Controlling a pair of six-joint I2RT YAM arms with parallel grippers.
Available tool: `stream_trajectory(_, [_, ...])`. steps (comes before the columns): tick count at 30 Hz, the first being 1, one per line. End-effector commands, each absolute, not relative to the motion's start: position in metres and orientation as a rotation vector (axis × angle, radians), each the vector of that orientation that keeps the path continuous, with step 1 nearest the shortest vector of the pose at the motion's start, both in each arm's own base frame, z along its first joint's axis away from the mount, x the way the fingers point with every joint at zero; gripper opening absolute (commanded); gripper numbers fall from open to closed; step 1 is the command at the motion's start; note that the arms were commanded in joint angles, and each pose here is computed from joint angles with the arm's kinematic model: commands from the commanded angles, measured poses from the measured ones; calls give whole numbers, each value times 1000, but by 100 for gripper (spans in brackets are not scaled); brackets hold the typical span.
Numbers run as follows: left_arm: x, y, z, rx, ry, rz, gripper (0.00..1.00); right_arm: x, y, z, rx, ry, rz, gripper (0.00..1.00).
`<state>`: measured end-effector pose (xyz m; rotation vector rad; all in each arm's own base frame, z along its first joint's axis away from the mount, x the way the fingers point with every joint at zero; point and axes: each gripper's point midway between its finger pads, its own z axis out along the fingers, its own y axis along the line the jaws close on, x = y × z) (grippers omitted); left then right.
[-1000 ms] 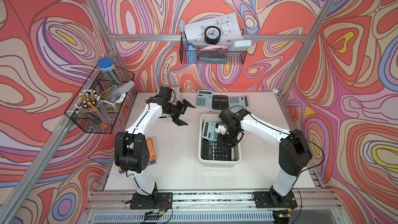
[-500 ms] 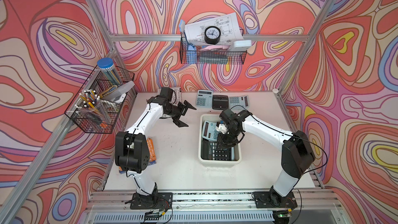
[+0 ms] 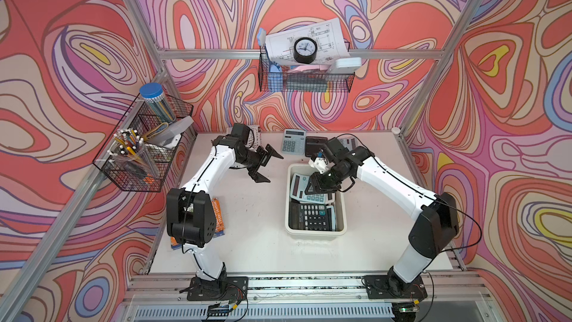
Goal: Put the calculator in the storage box
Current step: Adjust the calculator in the storage box, then adjust the storage box at the center of the board.
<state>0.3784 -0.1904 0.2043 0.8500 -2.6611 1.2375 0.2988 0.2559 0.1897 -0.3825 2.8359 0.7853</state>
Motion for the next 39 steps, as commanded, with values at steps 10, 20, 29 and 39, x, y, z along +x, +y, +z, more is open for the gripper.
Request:
stream_trajectory(10, [352,-220,207,413,-2833,908,99,316,162,192,54,2784,719,57])
stream_trajectory(20, [337,-217,182,401,-2818,790,99,316,193,166,33,2820,989,55])
stream_trajectory(29, [343,-195,176,606,-2738,980,98,308,225,166,-59,2831,1183,52])
stream_trajectory(39, [363,-217,186,649,-2653,1178,99,308,212,158,-5,2885,1032,55])
